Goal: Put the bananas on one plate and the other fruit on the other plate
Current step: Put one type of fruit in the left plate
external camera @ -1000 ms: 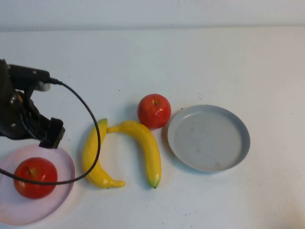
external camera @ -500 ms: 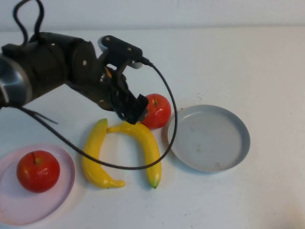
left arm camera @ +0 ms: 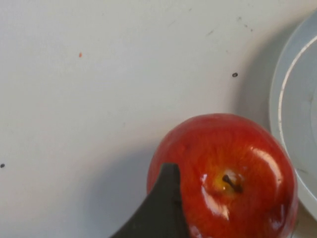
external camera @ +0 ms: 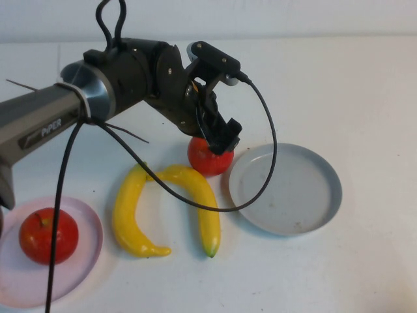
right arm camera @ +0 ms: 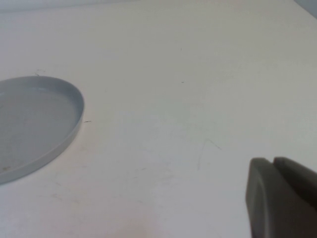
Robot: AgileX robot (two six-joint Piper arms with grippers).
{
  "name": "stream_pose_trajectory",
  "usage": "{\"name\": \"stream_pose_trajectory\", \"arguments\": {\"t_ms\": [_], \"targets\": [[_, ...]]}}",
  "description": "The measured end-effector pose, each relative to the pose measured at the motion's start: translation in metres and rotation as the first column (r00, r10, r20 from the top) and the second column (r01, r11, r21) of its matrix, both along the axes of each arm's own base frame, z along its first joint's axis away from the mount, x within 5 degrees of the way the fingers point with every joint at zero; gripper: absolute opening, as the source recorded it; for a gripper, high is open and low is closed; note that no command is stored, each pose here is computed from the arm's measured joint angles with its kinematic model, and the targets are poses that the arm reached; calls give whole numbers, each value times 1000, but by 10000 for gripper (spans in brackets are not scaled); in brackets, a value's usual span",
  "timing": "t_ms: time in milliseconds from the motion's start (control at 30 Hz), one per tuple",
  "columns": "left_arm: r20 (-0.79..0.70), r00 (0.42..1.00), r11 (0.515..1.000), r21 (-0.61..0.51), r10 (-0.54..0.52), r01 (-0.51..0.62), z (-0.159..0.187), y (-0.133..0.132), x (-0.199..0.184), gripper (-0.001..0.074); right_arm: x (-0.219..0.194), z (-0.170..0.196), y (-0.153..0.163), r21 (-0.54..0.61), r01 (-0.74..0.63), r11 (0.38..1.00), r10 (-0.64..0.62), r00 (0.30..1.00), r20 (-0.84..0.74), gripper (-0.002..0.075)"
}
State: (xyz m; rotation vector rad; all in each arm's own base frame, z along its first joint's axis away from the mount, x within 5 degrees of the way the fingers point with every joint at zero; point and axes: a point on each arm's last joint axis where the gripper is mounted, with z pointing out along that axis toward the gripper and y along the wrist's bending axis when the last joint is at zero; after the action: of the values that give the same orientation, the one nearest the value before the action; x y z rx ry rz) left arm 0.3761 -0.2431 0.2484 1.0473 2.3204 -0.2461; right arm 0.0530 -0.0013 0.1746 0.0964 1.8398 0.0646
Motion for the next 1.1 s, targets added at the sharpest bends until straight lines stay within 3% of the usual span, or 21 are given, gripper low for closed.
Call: {"name": "stream_pose_trajectory", "arguments": {"t_ms": [467, 767, 933, 1100], "targets": [[-17, 1000, 998, 62, -12, 13, -31, -5, 13, 669, 0, 0, 0, 0, 0, 1000, 0, 1000, 0, -15], [-14, 1000, 998, 62, -12, 13, -31, -6, 14, 667, 0, 0, 0, 0, 0, 1000, 0, 1000, 0, -15], [-13, 1000, 998, 64, -13, 14, -31, -6, 15, 578, 0, 0, 0, 0, 0, 1000, 0, 1000, 0, -15], [-26, 1000, 997, 70, -17, 18, -24, -4, 11, 578, 0, 0, 0, 0, 0, 1000, 0, 1000, 0, -15]]}}
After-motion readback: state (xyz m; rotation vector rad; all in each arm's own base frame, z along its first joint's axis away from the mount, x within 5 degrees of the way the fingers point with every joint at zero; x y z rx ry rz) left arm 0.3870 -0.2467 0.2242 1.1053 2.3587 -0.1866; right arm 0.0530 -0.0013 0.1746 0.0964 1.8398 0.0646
